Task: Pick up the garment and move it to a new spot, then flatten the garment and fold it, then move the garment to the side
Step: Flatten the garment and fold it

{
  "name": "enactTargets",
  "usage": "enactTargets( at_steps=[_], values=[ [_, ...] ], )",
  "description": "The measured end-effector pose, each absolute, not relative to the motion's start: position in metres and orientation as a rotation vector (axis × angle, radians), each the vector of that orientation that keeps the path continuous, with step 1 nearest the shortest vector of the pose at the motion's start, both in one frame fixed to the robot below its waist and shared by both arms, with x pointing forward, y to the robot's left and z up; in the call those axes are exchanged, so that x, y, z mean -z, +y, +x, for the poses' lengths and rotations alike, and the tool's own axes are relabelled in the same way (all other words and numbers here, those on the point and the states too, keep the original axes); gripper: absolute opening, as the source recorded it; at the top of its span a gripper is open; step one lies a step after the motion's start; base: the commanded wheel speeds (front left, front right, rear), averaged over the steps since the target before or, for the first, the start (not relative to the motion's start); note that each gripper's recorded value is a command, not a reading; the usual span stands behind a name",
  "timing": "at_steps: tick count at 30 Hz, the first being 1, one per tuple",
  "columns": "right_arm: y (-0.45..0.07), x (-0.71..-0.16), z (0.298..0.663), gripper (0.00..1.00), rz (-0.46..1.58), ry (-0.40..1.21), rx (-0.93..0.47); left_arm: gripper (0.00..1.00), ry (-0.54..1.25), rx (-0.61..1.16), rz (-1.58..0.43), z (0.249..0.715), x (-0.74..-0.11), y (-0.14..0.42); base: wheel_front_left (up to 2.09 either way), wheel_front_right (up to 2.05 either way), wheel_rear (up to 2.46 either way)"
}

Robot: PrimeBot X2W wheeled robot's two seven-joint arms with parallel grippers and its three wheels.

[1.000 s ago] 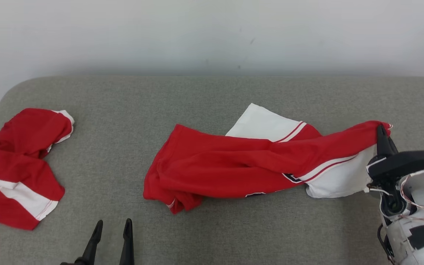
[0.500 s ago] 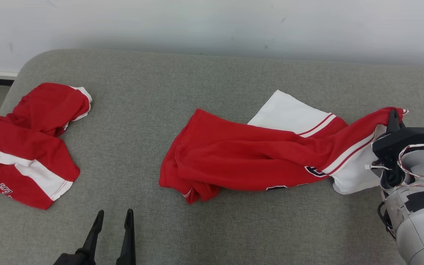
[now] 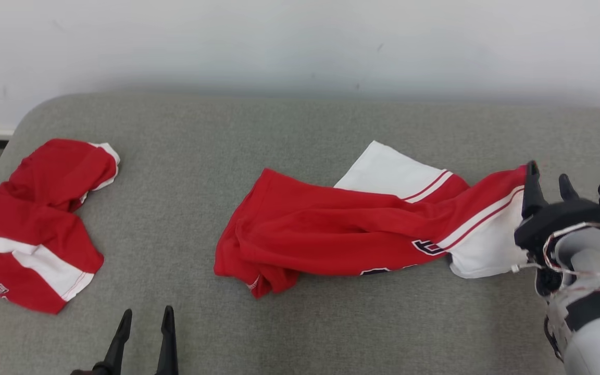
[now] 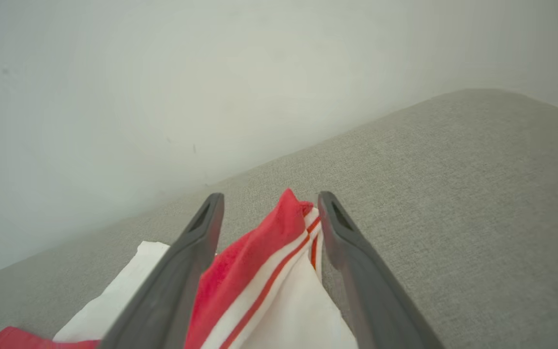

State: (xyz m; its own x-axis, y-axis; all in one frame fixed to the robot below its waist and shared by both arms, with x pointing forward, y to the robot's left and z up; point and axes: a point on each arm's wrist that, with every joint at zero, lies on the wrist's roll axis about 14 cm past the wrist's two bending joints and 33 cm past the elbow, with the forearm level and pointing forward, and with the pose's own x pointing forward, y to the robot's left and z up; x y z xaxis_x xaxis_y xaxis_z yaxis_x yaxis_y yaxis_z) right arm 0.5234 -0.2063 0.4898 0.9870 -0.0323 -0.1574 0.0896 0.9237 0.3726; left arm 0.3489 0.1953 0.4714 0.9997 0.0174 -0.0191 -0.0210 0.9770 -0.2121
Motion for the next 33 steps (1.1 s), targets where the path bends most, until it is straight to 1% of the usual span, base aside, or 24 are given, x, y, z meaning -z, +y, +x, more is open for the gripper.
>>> enactTargets(
  at_steps=[4, 9, 14, 21, 30, 33],
  values=[
    [-0.218, -0.493, 0.503, 1.00, 0.292, 0.117, 0.041, 1.00, 0.002, -0.011, -0.214, 0.346, -0.476, 0.193, 0.00, 0.00, 0.00],
    [-0.217, -0.489, 0.467, 1.00, 0.184, 0.085, -0.008, 1.00, -0.003, -0.013, -0.209, 0.339, -0.478, 0.192, 0.00, 0.00, 0.00],
    [-0.207, -0.489, 0.427, 1.00, 0.140, 0.037, -0.038, 1.00, -0.007, -0.010, -0.200, 0.333, -0.479, 0.191, 0.00, 0.00, 0.00],
    [-0.194, -0.511, 0.388, 1.00, 0.061, -0.048, -0.086, 1.00, -0.065, 0.017, -0.179, 0.338, -0.498, 0.186, 0.00, 0.00, 0.00],
    [-0.184, -0.504, 0.350, 1.00, 0.037, -0.016, -0.095, 1.00, -0.079, 0.056, -0.178, 0.335, -0.503, 0.175, 0.00, 0.00, 0.00],
    [-0.183, -0.498, 0.343, 1.00, 0.041, 0.004, -0.089, 1.00, -0.073, 0.067, -0.178, 0.334, -0.501, 0.172, 0.00, 0.00, 0.00]
  ],
)
